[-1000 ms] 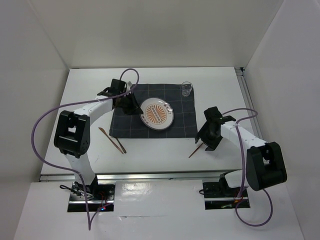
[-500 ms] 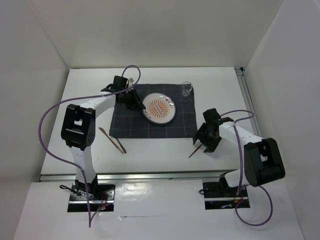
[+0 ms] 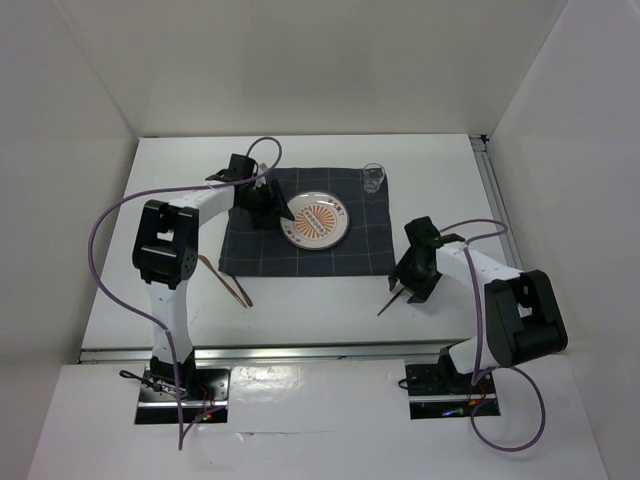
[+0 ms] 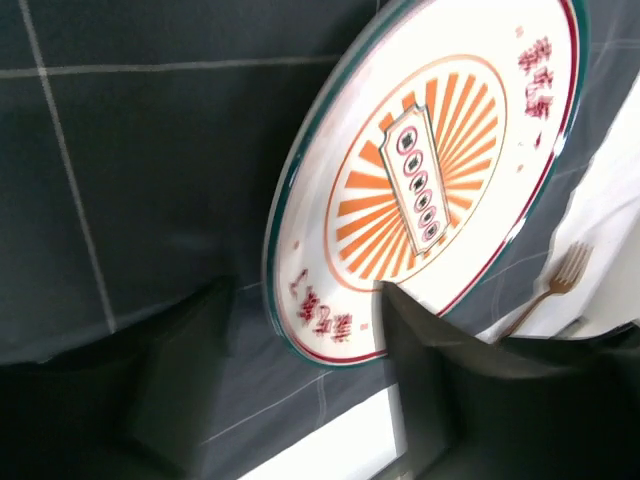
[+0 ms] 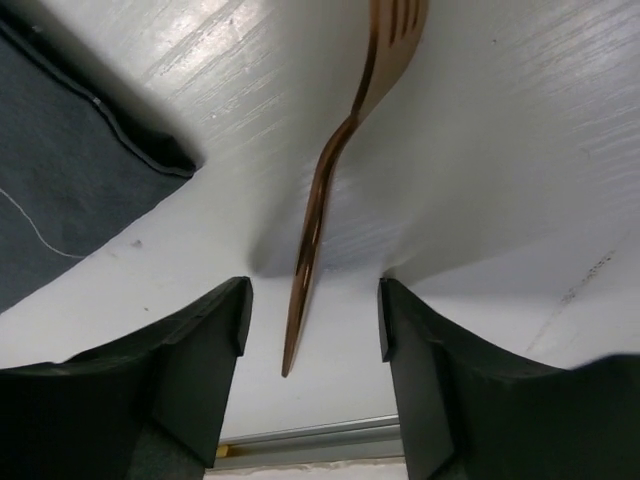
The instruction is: Set the dinner table for one person
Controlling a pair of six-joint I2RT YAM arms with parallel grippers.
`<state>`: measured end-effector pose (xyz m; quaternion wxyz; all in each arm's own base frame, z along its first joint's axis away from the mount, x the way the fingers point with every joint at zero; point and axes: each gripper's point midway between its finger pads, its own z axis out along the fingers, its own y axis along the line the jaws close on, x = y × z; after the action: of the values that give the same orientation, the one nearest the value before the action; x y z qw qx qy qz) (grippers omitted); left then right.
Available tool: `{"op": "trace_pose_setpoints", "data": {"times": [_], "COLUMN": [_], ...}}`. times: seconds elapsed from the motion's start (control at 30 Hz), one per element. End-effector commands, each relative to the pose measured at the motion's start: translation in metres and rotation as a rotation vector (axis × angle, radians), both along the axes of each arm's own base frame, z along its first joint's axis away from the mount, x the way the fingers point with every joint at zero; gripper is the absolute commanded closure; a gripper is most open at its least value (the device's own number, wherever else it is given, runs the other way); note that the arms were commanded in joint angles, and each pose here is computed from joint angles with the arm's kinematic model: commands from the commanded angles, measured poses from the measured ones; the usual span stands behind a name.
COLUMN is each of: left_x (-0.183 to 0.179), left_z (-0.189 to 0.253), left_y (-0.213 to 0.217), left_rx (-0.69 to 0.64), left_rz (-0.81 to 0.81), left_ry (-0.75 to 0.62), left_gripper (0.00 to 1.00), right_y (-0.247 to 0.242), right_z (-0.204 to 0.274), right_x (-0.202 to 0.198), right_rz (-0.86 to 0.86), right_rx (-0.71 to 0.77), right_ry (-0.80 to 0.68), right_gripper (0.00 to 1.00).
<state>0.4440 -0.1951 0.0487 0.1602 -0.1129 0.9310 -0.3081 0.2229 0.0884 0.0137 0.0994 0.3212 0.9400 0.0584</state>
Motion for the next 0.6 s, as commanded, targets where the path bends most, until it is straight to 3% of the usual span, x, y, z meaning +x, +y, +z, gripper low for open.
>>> {"op": "trace_pose_setpoints", "data": {"times": [0.0, 0.07, 0.17, 0.3, 0.43, 0.57], "left_x": [-0.001, -0.003, -0.010, -0.017, -0.026, -0.042], "left_z": [0.010, 0.016, 0.031, 0.080, 0.148, 0.200], "left_y": [0.005, 0.007, 0.015, 0.023, 0.026, 0.033], "left_rx": [0.039, 0.056, 0.099, 0.128, 0.122, 0.149], "left_rz": [-0.009, -0.022, -0.038, -0.045, -0.075, -0.104], "left_ry": [-0.017, -0.027, -0.049, -0.143, -0.295, -0.387], "left_gripper": [0.16, 0.00, 0.00, 0.00, 0.00, 0.00], "right_y": [-0.005, -0.005, -0.009, -0.019, -0.029, -0.022], "right_z": [-0.003, -0.005, -0.010, -0.006, 0.021, 0.076], "right_x": [0.012, 0.014, 0.013, 0.012, 0.016, 0.039], "right_rz": [-0.018, -0.026, -0.041, -0.052, -0.062, 0.087], "right_rx": [-0.036, -0.034, -0.056, -0.109, -0.169, -0.209], "right_ry": [-0.023, -0.023, -0.019, -0.017, -0.086, -0.235], "right_gripper": [0.39, 0.48, 0.62, 0.99, 1.00, 1.00]}}
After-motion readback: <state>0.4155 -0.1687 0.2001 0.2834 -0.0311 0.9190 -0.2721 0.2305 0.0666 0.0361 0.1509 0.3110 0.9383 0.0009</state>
